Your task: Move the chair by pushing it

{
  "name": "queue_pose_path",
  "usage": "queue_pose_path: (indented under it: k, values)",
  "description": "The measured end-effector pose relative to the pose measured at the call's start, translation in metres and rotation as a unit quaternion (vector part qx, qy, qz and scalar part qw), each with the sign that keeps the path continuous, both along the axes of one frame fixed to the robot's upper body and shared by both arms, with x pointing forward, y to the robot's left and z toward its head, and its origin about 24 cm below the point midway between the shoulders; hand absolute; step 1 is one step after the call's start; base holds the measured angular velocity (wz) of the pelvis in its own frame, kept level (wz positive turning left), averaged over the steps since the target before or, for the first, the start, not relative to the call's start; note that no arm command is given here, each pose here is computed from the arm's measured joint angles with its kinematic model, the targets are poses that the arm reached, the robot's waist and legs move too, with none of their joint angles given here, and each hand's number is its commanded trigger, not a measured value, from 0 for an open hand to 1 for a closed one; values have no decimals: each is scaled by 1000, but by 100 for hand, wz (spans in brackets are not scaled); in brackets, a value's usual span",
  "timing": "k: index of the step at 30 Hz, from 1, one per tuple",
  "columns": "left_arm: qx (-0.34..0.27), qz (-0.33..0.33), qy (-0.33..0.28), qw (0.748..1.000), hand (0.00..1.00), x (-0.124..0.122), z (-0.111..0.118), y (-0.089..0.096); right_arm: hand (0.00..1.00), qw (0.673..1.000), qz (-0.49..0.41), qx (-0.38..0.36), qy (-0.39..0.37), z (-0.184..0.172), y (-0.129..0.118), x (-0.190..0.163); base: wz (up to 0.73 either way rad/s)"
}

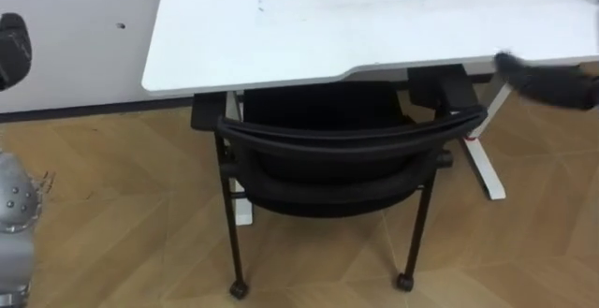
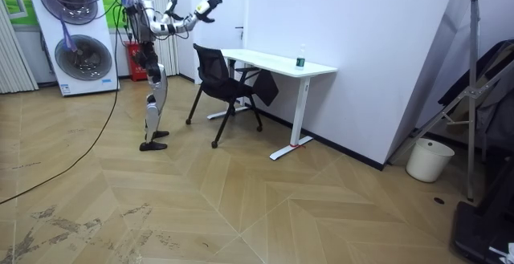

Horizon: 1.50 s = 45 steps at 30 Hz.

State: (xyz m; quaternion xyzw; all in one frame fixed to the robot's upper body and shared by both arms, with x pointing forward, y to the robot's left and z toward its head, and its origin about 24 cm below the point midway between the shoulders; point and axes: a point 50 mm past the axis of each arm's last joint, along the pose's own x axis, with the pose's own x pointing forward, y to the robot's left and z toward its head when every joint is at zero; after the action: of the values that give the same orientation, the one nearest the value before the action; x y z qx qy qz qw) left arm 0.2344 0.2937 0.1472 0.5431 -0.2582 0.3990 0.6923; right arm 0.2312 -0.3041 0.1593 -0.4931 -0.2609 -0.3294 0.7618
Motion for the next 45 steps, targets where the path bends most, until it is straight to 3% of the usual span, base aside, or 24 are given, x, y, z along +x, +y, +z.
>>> queue_pose_path:
  k: [10, 16, 19, 22, 24, 25, 26, 27, 30, 36, 41, 45]
  values:
    - [-29, 48, 18, 998, 0, -29, -22, 21, 0, 993, -91, 75, -3, -23, -35, -31, -6]
    - [-117, 83, 40, 989, 0, -47, -44, 36, 0, 981, -138, 133, 21, -45, -50, -43, -3]
    - [-200, 104, 72, 972, 0, -59, -76, 43, 0, 965, -162, 203, 38, -66, -59, -53, -6]
    - [-331, 150, 132, 922, 0, -82, -128, 52, 0, 920, -213, 324, 63, -111, -64, -75, -1]
    - [-435, 193, 214, 853, 0, -116, -181, 44, 0, 855, -269, 430, 109, -158, -64, -105, 0]
    - [-460, 204, 235, 832, 0, -126, -194, 41, 0, 834, -284, 455, 128, -173, -62, -115, 4]
    - [-504, 227, 273, 787, 0, -149, -217, 35, 0, 790, -310, 505, 156, -198, -57, -135, 4]
    - [-524, 240, 290, 764, 0, -162, -228, 32, 0, 767, -322, 530, 165, -210, -54, -145, 0]
    - [-615, 294, 358, 638, 0, -224, -271, 11, 0, 631, -393, 632, 219, -264, -32, -212, -2]
    - [-672, 298, 430, 524, 0, -266, -296, -17, 0, 494, -417, 693, 319, -304, 12, -274, -5]
    - [-687, 281, 489, 458, 0, -275, -307, -39, 0, 460, -380, 693, 405, -314, 32, -273, -7]
    - [-683, 261, 519, 443, 0, -262, -311, -46, 0, 458, -340, 687, 451, -321, 46, -255, -2]
